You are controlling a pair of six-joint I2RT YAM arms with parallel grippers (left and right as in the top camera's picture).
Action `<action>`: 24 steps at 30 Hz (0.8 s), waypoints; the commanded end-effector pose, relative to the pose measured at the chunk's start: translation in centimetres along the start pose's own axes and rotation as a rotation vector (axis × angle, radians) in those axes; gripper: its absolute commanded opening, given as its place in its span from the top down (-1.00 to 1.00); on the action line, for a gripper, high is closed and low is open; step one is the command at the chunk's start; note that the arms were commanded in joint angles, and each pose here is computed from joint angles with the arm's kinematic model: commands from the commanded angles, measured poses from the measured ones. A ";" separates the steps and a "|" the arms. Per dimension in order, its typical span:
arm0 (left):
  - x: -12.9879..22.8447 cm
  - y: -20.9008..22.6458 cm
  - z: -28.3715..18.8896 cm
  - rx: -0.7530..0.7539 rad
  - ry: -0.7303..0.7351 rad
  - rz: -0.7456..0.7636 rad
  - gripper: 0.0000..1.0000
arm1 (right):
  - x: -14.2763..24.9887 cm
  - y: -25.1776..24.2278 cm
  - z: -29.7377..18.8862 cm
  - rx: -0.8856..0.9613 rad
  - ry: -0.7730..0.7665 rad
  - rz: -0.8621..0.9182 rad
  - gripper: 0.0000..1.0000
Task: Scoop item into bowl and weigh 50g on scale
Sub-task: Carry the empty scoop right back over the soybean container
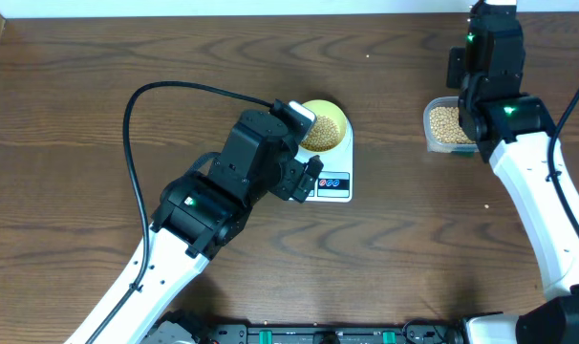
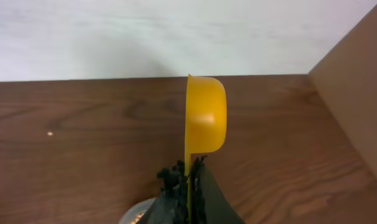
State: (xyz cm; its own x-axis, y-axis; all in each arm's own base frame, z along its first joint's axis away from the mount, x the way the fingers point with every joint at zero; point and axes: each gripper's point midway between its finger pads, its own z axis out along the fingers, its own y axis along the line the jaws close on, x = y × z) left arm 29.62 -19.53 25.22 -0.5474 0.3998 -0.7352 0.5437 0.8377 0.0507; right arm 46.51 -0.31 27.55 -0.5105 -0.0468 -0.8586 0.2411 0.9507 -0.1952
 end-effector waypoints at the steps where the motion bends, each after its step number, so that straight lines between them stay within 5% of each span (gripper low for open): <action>1: 0.4 0.1 0.2 -0.010 0.011 0.006 -0.95 | -0.4 -0.1 -0.2 -0.057 0.000 0.084 0.98; 10: 0.4 0.1 0.2 -0.010 0.012 0.006 -0.95 | -0.5 -1.6 -0.6 -0.167 0.081 0.154 0.97; 24: 0.4 0.1 0.2 -0.010 0.012 0.006 -0.95 | 4.6 -5.0 -0.4 -0.152 0.291 0.134 0.97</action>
State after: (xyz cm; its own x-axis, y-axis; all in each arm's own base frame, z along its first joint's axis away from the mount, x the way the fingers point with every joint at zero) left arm 29.62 -19.53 25.22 -0.5474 0.3998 -0.7352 0.5437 0.8377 0.0507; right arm 42.49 -5.43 23.98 -0.7093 0.1681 -0.6846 0.2315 0.9728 -0.0010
